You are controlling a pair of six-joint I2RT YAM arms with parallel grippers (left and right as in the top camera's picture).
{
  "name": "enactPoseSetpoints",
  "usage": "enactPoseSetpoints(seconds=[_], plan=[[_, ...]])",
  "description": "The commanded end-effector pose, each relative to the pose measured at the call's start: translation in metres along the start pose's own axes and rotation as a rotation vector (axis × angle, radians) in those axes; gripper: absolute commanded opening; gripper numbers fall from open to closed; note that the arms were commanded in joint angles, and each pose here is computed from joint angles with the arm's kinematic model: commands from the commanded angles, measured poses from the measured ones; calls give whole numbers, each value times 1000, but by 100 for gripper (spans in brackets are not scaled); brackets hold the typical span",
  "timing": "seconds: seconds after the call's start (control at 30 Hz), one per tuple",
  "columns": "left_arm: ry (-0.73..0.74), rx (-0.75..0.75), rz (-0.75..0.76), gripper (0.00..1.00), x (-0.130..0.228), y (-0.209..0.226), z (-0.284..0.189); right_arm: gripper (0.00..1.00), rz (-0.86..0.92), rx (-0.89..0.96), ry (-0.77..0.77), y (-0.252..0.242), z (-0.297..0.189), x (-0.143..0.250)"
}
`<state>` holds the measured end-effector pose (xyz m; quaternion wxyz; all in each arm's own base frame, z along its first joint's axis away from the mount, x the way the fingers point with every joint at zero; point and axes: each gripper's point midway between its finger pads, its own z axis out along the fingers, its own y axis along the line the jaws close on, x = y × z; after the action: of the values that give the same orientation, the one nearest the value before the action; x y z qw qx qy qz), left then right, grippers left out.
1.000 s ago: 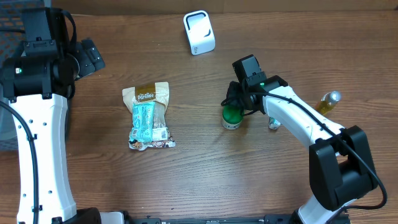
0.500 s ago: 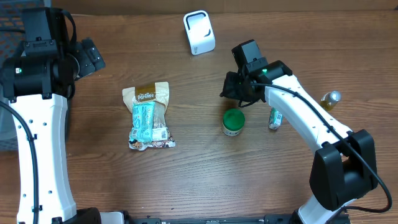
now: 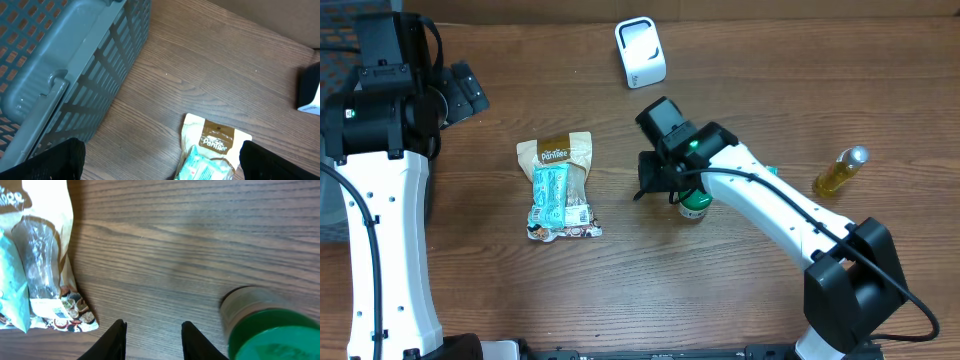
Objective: Scan the item barcode
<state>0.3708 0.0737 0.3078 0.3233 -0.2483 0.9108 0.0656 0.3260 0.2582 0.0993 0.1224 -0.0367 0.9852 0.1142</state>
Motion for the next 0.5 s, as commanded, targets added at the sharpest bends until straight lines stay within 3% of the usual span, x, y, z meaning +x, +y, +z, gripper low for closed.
enactPoseSetpoints(seconds=[0.0, 0.47], plan=[[-7, -12, -4, 100, -2, 2, 0, 30, 10, 51, -49, -5, -3, -7], [-7, -12, -4, 100, -2, 2, 0, 30, 30, 207, 117, -43, -2, 39]])
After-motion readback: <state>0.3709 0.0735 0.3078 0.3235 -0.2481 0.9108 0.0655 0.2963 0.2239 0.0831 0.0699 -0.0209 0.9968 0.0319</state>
